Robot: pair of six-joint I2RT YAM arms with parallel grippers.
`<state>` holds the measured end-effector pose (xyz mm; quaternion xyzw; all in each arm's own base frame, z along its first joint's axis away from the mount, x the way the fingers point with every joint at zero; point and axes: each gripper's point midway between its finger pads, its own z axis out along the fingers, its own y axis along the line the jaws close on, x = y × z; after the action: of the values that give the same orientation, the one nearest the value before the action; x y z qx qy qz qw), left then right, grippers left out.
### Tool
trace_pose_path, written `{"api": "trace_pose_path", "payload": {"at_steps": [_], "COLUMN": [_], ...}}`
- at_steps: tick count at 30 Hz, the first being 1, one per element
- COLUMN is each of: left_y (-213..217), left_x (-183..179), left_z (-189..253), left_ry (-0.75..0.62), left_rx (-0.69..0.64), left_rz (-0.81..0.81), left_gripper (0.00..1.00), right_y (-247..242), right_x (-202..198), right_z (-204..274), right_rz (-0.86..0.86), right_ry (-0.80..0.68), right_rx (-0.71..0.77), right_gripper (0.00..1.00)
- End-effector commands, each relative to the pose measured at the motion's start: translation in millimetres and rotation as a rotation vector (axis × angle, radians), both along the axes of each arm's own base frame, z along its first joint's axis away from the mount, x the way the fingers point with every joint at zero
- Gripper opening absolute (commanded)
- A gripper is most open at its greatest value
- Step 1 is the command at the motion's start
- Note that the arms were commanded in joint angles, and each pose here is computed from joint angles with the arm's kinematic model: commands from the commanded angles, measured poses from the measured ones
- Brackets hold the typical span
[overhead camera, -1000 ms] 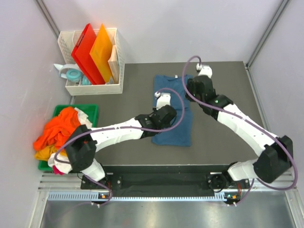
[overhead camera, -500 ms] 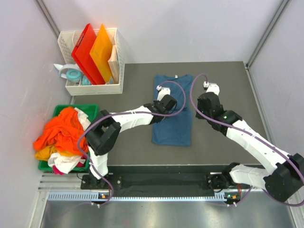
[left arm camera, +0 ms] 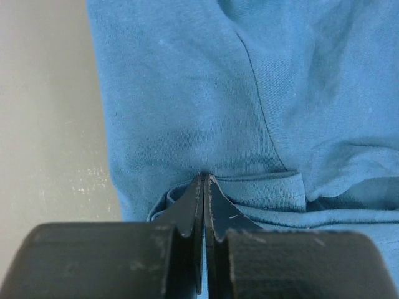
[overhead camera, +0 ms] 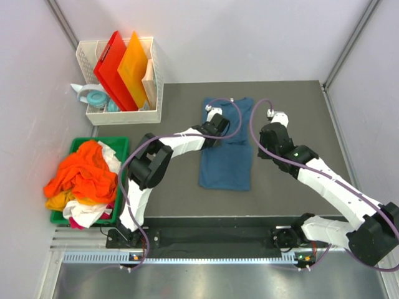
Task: Fold and stack the t-shirts
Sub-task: Fold the folded rectangular tshirt in 1/3 of the way, then grab one side of the 2/3 rectangular tshirt with both arms
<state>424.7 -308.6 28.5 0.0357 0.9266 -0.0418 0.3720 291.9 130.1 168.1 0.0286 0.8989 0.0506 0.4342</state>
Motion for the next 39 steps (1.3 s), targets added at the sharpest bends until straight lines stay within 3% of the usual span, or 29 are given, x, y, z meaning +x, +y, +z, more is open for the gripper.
{"api": "trace_pose_path", "payload": {"at_steps": [1, 5, 6, 8, 11, 12, 17, 20, 22, 31, 39], "left_y": [26.3, 18.1, 12.3, 7.2, 6.5, 9.0, 9.0, 15.6, 19.1, 33.5, 39.3], "left_x": [1.4, 0.2, -4.0, -11.8, -32.5, -44.3, -99.3, -125.3, -140.0, -162.7, -168.3], "left_z": [-31.8, 1.6, 30.8, 67.2, 96.4, 90.4, 87.1, 69.4, 56.9, 46.1, 42.2], "left_ry": [0.065, 0.037, 0.002, -0.049, -0.097, -0.078, -0.055, -0.013, 0.012, 0.035, 0.044], "left_rx": [0.042, -0.016, -0.08, -0.143, -0.194, -0.19, -0.188, -0.187, -0.177, -0.171, -0.171], "left_rz": [0.05, 0.029, 0.022, 0.01, 0.0, -0.006, -0.017, 0.003, 0.0, -0.006, -0.004], "left_gripper": [0.0, 0.0, 0.09, 0.17, 0.53, 0.6, 0.66, 0.79, 0.96, 0.99, 0.96], "right_y": [-3.1, -2.2, -1.5, 1.4, 6.8, 8.0, 19.8, 28.6, 35.6, 70.7, 65.8], "right_x": [-4.6, -2.7, -1.1, -0.5, -2.6, -3.5, -18.1, -30.3, -41.9, -67.6, -75.8], "right_z": [9.0, 13.0, 14.5, 10.5, -3.5, -8.2, -41.4, -68.0, -85.3, -113.7, -122.2], "right_rz": [0.004, 0.003, 0.002, 0.005, 0.004, 0.003, 0.003, 0.007, 0.018, 0.049, 0.009], "right_ry": [-0.033, -0.049, -0.056, -0.049, -0.015, -0.002, 0.079, 0.136, 0.171, 0.229, 0.236], "right_rx": [-0.003, 0.006, 0.009, 0.017, 0.047, 0.055, 0.115, 0.139, 0.12, 0.107, 0.079], "right_gripper": [0.24, 0.27, 0.31, 0.39, 0.44, 0.44, 0.45, 0.45, 0.45, 0.45, 0.44]}}
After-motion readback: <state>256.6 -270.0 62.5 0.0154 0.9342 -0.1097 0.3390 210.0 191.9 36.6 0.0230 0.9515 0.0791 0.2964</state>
